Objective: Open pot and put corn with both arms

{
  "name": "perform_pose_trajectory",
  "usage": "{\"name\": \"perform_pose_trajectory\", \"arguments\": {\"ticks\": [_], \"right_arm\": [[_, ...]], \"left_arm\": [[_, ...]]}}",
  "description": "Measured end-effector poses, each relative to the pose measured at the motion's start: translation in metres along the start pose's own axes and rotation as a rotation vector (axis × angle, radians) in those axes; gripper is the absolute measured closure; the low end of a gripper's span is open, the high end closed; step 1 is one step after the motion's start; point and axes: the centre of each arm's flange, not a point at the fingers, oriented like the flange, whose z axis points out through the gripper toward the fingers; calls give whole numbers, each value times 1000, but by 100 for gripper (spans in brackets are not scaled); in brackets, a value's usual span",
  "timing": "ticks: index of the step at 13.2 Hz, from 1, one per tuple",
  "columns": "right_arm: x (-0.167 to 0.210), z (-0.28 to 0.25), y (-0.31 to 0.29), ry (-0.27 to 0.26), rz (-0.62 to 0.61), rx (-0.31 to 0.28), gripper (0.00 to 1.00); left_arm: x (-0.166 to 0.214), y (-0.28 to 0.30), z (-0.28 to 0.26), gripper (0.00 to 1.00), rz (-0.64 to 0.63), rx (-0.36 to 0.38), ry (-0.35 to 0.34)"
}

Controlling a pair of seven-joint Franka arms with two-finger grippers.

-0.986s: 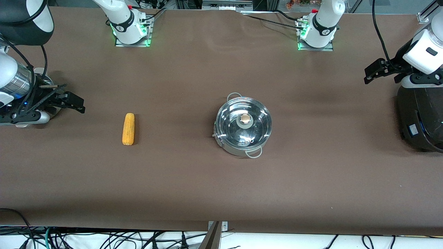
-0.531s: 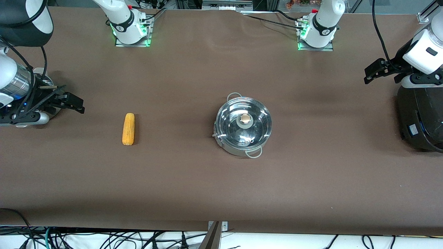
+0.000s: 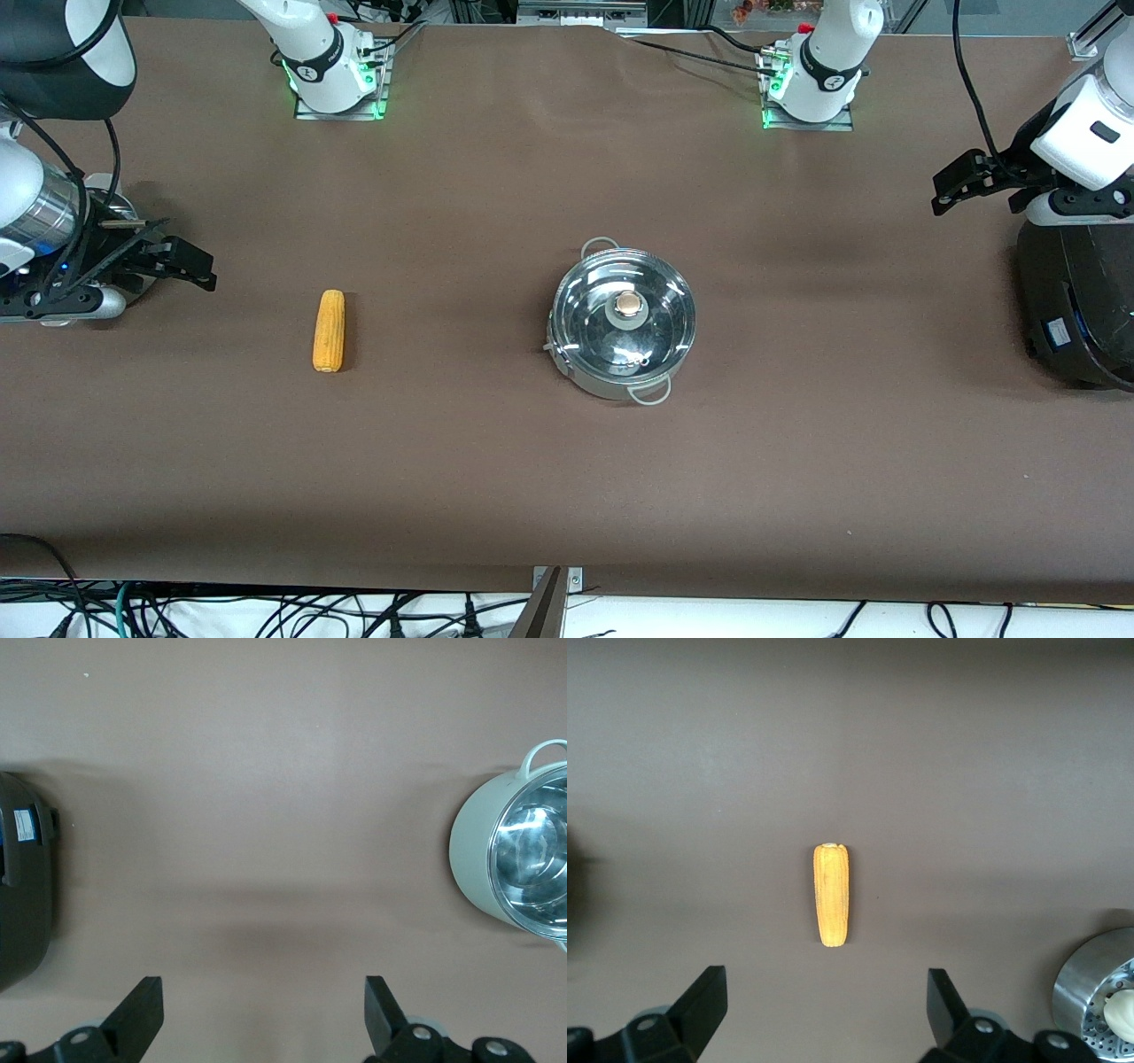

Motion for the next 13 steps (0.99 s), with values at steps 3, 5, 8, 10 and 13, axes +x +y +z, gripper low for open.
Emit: {"name": "perform_pose_trajectory", "arguments": {"ticks": [3, 5, 8, 10, 13], "right_arm": [[0, 0, 1, 0, 1, 0, 0], [0, 0, 1, 0, 1, 0, 0], [0, 0, 1, 0, 1, 0, 0], [0, 0, 1, 0, 2, 0, 0], [0, 0, 1, 0, 2, 0, 0]], "left_arm": [[0, 1, 0, 0, 2, 0, 0], [0, 1, 0, 0, 2, 0, 0], [0, 1, 0, 0, 2, 0, 0], [0, 2, 0, 0, 3, 0, -1], [0, 5, 1, 0, 9, 1, -4]]}}
